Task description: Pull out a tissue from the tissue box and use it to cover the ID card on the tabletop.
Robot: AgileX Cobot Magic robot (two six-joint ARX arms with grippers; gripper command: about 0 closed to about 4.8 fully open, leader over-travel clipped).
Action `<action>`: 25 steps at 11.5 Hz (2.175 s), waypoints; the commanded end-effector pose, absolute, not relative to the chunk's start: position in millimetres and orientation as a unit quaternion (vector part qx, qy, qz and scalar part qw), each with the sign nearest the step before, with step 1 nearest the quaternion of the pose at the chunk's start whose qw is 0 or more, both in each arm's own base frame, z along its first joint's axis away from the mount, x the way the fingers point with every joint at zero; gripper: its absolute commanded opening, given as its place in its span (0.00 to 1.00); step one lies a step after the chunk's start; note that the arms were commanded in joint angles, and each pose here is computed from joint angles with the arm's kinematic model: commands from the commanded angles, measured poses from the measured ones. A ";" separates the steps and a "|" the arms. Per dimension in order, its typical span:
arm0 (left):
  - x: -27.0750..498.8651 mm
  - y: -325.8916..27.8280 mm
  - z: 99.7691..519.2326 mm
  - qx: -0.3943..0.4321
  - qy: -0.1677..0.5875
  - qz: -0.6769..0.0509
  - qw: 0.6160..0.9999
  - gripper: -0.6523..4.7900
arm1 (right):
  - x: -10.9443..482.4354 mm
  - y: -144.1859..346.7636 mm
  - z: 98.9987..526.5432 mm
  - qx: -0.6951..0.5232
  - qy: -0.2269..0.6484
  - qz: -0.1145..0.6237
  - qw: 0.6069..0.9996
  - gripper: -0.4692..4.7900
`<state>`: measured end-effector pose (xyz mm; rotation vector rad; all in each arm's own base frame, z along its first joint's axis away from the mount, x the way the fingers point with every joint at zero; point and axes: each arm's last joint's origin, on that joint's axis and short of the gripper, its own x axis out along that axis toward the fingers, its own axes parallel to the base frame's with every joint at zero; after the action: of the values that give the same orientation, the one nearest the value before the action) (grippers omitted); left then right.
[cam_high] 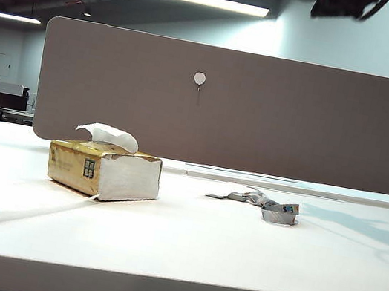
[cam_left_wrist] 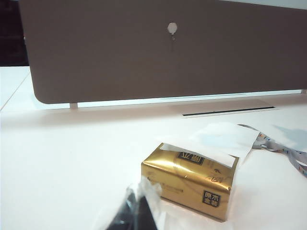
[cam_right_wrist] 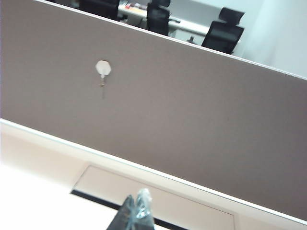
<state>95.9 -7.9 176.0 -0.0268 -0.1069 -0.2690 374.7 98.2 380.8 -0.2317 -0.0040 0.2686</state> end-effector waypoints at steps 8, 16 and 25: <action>96.2 -4.7 178.1 -0.016 -0.060 -0.078 0.995 0.11 | 149.5 32.9 314.4 0.007 -0.101 0.162 0.982 0.09; 96.2 -5.0 177.8 -0.016 -0.058 -0.083 0.995 0.11 | 85.4 15.0 213.0 0.030 -0.103 0.069 0.992 0.09; 96.2 -5.1 177.7 -0.016 -0.058 -0.084 0.995 0.11 | 95.8 16.8 170.4 0.014 -0.028 0.065 0.997 0.09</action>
<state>96.5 -4.9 175.9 -0.0336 -0.1072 -0.1624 96.0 17.0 169.6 0.0374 -0.0454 0.1358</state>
